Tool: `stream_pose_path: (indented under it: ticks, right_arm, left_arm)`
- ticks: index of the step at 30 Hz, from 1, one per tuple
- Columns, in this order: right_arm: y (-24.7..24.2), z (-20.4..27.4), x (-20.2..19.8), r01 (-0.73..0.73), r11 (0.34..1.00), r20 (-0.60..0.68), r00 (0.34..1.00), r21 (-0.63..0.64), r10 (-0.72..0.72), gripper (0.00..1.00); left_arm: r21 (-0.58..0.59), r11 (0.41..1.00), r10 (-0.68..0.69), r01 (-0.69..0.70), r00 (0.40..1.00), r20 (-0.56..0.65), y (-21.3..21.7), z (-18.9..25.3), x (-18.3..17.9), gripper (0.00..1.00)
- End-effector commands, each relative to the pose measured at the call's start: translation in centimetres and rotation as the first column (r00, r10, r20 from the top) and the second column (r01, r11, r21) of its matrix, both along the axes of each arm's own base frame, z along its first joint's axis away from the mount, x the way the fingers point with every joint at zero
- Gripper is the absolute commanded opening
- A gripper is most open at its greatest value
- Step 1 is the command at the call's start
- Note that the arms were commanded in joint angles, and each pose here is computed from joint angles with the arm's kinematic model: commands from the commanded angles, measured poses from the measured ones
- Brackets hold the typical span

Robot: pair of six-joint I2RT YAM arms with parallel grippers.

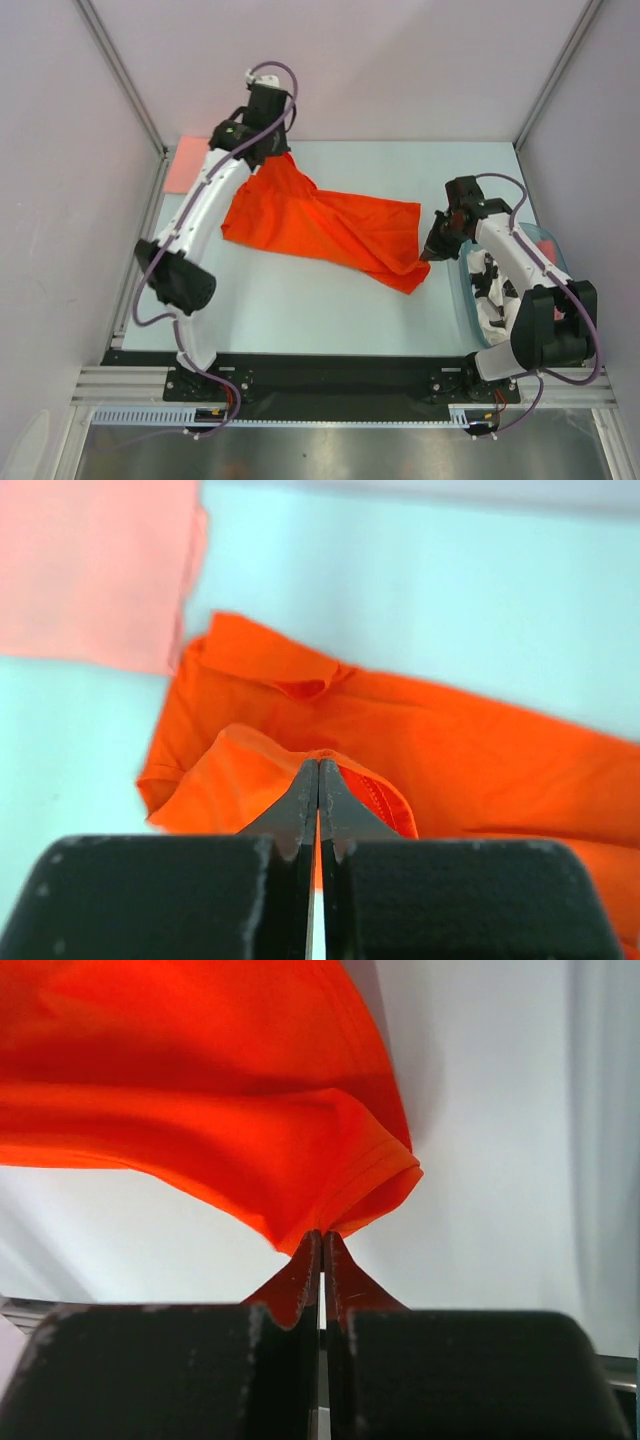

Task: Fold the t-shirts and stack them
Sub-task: Flatten the tshirt out

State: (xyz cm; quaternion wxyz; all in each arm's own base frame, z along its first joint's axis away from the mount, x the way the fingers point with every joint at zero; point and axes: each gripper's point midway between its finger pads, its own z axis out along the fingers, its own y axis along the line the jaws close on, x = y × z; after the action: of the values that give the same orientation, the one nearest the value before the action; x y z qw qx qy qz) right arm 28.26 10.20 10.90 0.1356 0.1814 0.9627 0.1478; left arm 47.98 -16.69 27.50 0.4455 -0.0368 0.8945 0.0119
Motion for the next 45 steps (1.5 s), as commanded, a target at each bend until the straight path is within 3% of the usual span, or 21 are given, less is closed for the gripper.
stream_pose_path:
  ticks: [1,6,11,14,16,18,19,21,22,26,27,31,33,36,39,40,41,42,45]
  right_arm:
    - [0.7,5.4,3.4,0.023,0.999,0.200,0.979,0.036,-0.030,0.00]
    - [1.0,11.2,5.6,0.037,0.997,0.343,0.938,0.073,-0.060,0.00]
    - [1.2,20.6,7.2,0.023,0.990,0.542,0.835,0.142,-0.097,0.00]
    - [1.7,25.7,6.1,-0.033,0.982,0.642,0.761,0.184,-0.095,0.00]
    - [2.1,28.3,4.2,-0.089,0.975,0.699,0.711,0.204,-0.081,0.00]
    - [2.9,30.0,2.1,-0.162,0.961,0.740,0.669,0.225,-0.061,0.00]
    - [3.0,31.9,-0.1,-0.205,0.952,0.787,0.615,0.228,-0.056,0.00]
    - [4.1,34.0,-2.7,-0.319,0.923,0.848,0.530,0.216,-0.015,0.00]
    - [4.1,35.8,-5.1,-0.362,0.910,0.890,0.456,0.201,-0.015,0.00]
    - [4.8,39.3,-11.3,-0.501,0.848,0.949,0.315,0.173,-0.007,0.00]
    - [4.8,39.7,-12.2,-0.517,0.838,0.953,0.303,0.175,-0.011,0.00]
    - [4.8,39.7,-14.5,-0.538,0.819,0.949,0.314,0.200,-0.026,0.00]
    - [5.0,38.7,-14.2,-0.539,0.812,0.937,0.349,0.225,-0.028,0.00]
    - [5.5,36.8,-12.1,-0.522,0.808,0.912,0.409,0.273,-0.044,0.00]
    - [5.8,34.7,-8.7,-0.474,0.826,0.877,0.477,0.306,-0.051,0.00]
    - [5.7,33.9,-7.5,-0.450,0.837,0.866,0.497,0.309,-0.053,0.00]
    - [5.6,33.0,-6.2,-0.427,0.854,0.861,0.506,0.298,-0.048,0.00]
    - [5.4,30.8,-3.6,-0.366,0.879,0.829,0.556,0.305,-0.056,0.00]
    - [4.6,27.3,1.3,-0.262,0.929,0.801,0.595,0.263,-0.059,0.00]
  left_arm:
    - [-0.023,0.999,0.043,-0.039,0.980,0.194,3.0,9.3,-2.8,0.00]
    - [-0.121,0.993,0.036,0.011,0.924,0.381,4.4,18.0,-6.5,0.01]
    - [-0.135,0.978,-0.047,0.158,0.801,0.597,5.4,27.1,-12.1,0.00]
    - [-0.124,0.971,-0.058,0.202,0.709,0.703,7.3,31.4,-16.9,0.00]
    - [-0.117,0.968,-0.061,0.224,0.656,0.752,8.4,33.2,-19.7,0.00]
    - [-0.097,0.959,-0.070,0.267,0.554,0.830,10.1,36.3,-24.7,0.00]
    - [-0.079,0.953,-0.091,0.293,0.524,0.847,10.2,36.8,-26.1,0.00]
    - [-0.022,0.929,-0.140,0.370,0.405,0.903,11.0,38.9,-31.4,0.00]
    - [-0.011,0.922,-0.148,0.386,0.381,0.913,11.2,39.1,-32.6,0.00]
    - [0.008,0.883,-0.140,0.470,0.248,0.959,12.5,40.2,-39.5,0.00]
    - [0.025,0.869,-0.144,0.495,0.203,0.969,12.9,40.5,-41.7,0.00]
    - [0.027,0.847,-0.121,0.531,0.143,0.982,13.4,41.3,-44.3,0.00]
    - [0.028,0.845,-0.131,0.535,0.155,0.979,12.9,41.3,-43.5,0.00]
    - [0.013,0.856,-0.162,0.517,0.244,0.956,11.2,39.9,-38.9,0.00]
    - [-0.020,0.864,-0.214,0.503,0.403,0.890,7.8,35.1,-30.8,0.00]
    - [-0.020,0.869,-0.217,0.495,0.417,0.882,7.1,34.2,-29.0,0.00]
    - [-0.024,0.874,-0.237,0.485,0.469,0.851,5.9,32.2,-26.0,0.00]
    - [-0.039,0.897,-0.237,0.440,0.553,0.799,5.3,28.7,-22.6,0.00]
    - [-0.037,0.930,-0.244,0.365,0.690,0.681,3.5,22.0,-14.5,0.00]
